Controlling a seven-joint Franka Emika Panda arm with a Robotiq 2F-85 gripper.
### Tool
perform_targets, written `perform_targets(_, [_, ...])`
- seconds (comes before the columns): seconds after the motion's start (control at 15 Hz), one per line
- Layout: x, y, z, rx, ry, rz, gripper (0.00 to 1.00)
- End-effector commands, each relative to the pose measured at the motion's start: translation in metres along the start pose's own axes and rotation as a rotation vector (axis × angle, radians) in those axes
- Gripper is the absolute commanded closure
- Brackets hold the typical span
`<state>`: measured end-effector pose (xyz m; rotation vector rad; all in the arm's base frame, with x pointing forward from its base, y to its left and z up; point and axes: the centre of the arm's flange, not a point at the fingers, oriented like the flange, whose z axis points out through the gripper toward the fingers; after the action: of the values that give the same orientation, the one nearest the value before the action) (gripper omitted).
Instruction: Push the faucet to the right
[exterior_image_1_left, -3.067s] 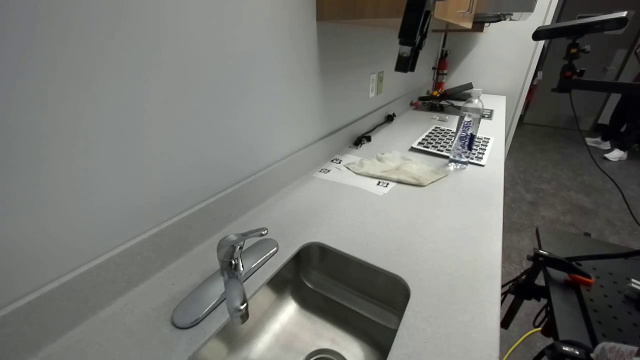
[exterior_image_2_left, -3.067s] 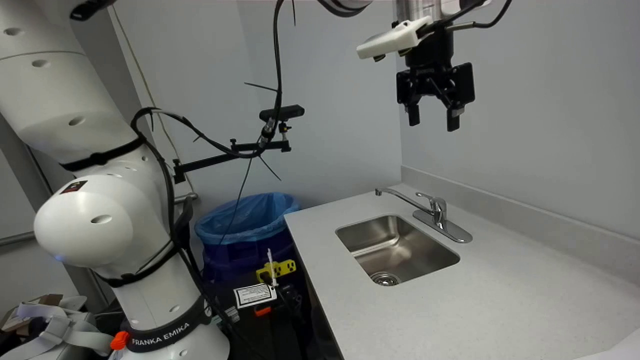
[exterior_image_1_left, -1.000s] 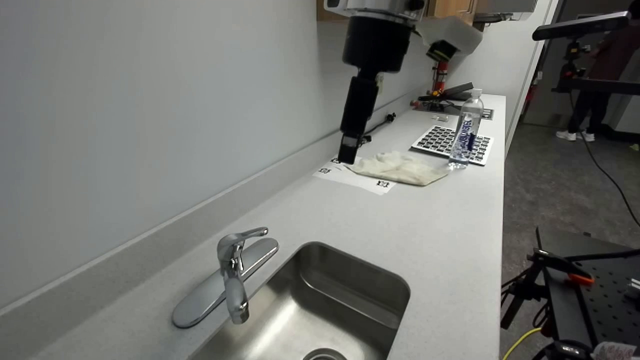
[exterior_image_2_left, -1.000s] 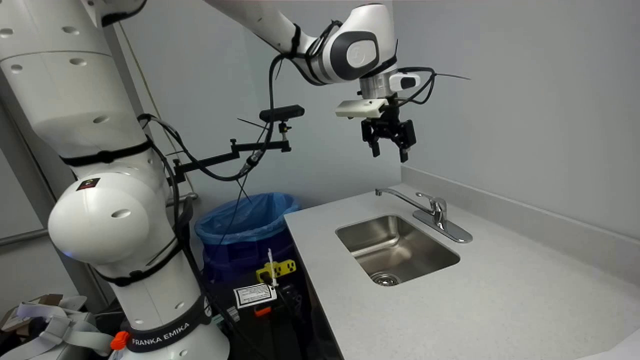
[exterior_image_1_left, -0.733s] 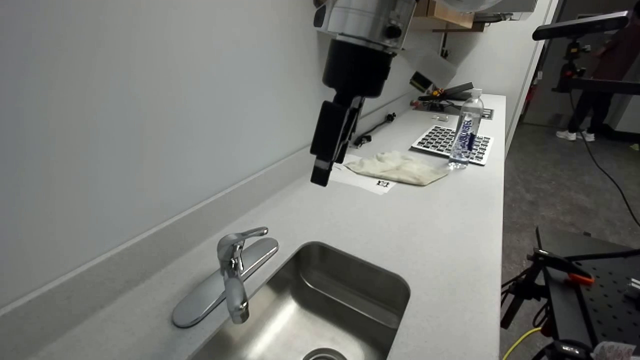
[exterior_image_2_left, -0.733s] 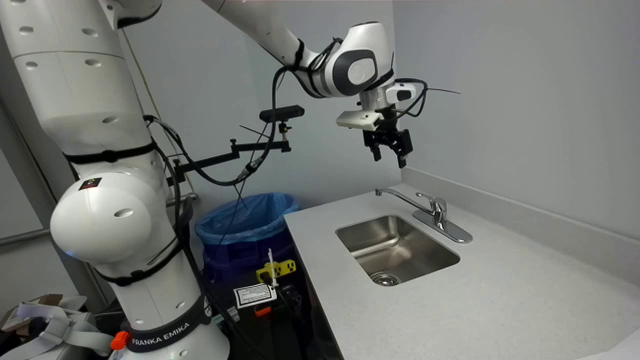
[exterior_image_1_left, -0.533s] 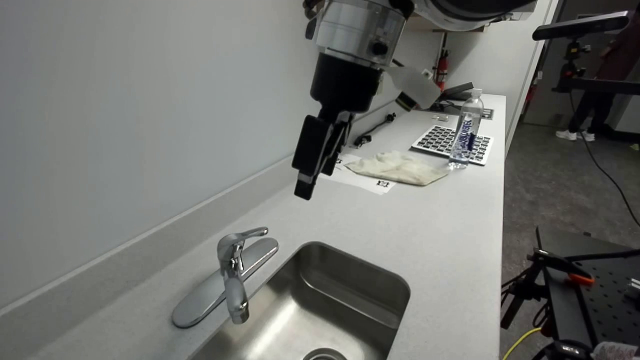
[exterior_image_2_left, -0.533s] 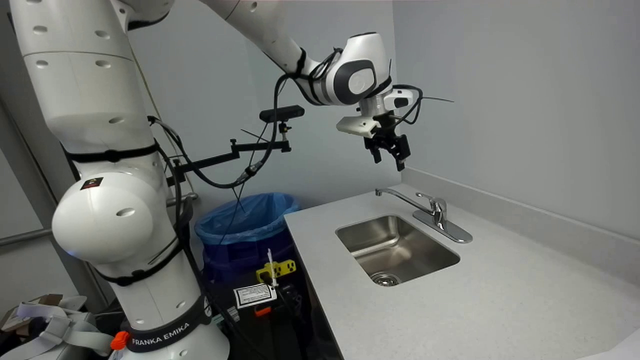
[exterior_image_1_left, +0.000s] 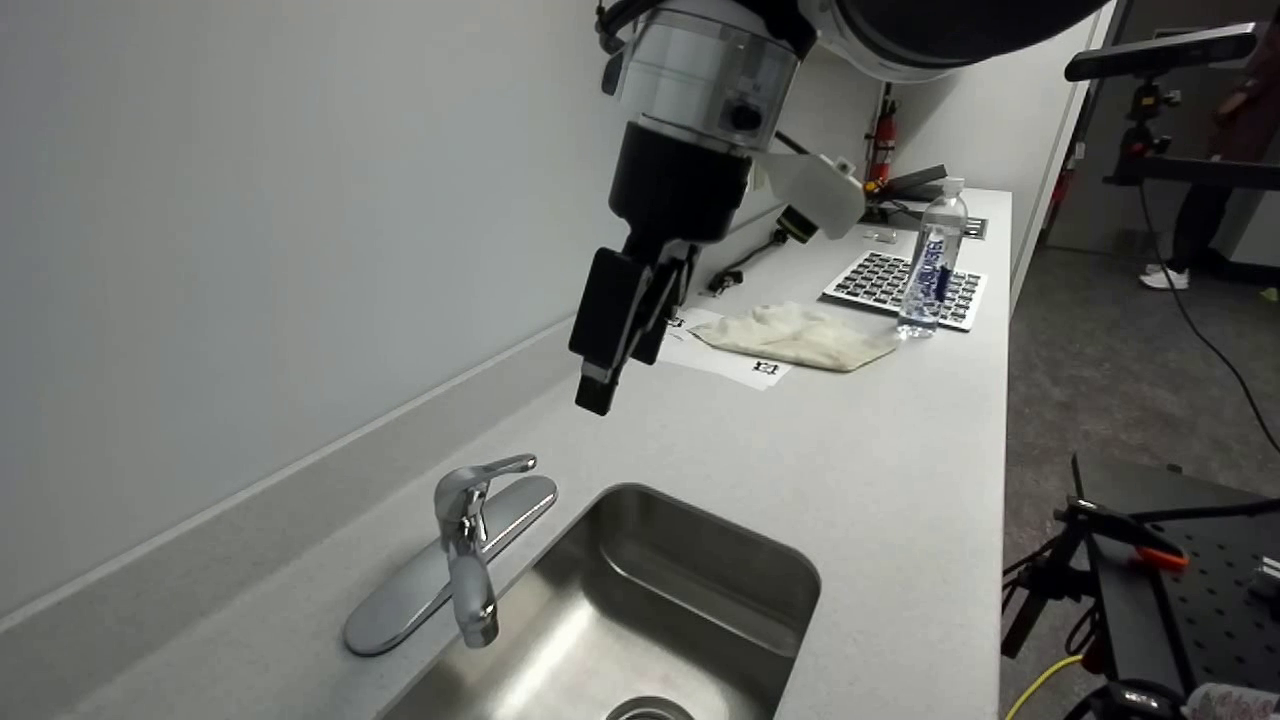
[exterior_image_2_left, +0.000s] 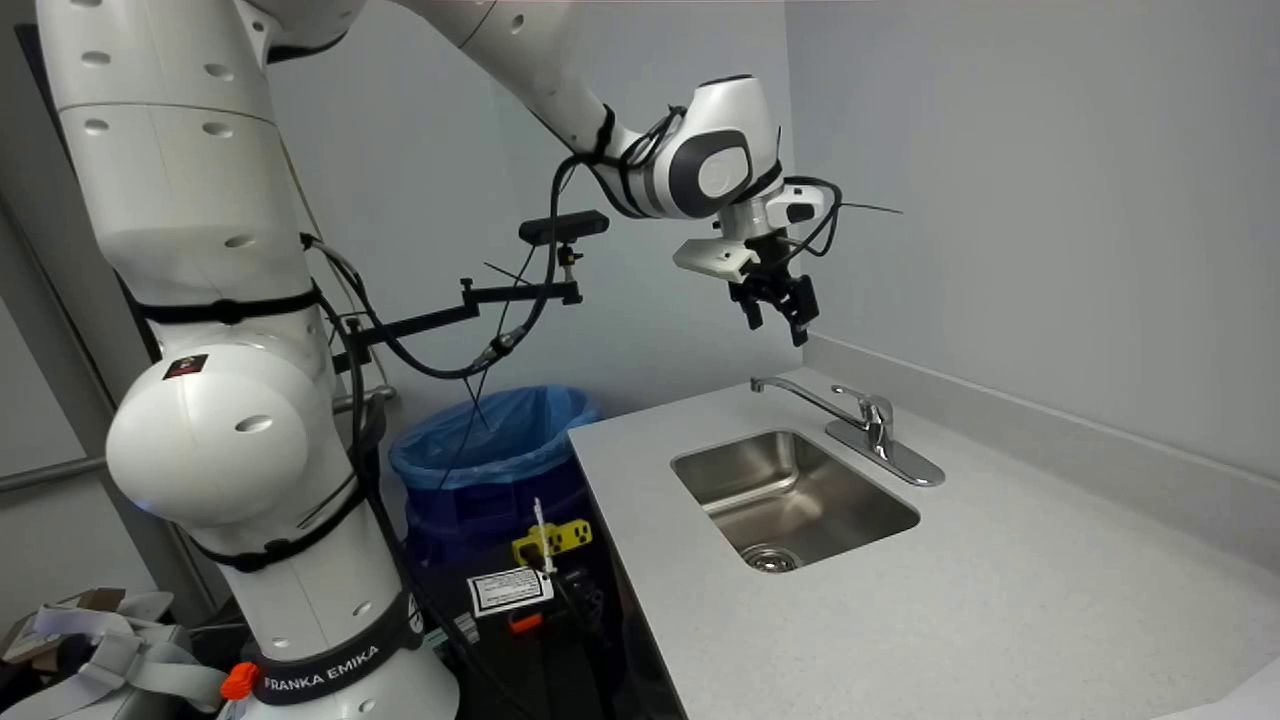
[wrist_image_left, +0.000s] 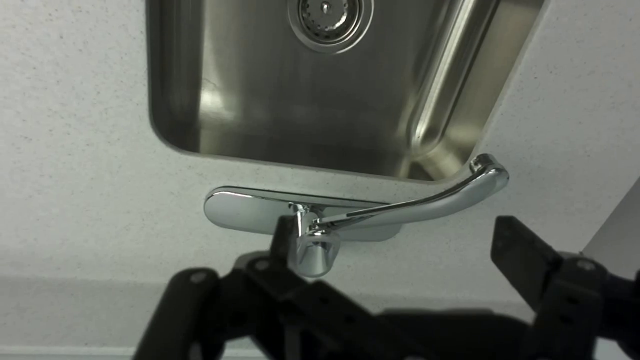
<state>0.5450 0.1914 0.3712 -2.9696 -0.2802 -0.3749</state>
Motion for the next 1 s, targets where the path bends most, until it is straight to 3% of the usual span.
perform_targets(0.0, [0.001, 0.000, 0.003, 0.005, -0.015, 0.004, 0.00])
perform_targets(0.93, [0.031, -0.058, 0.070, 0.090, -0.036, 0.217, 0.00])
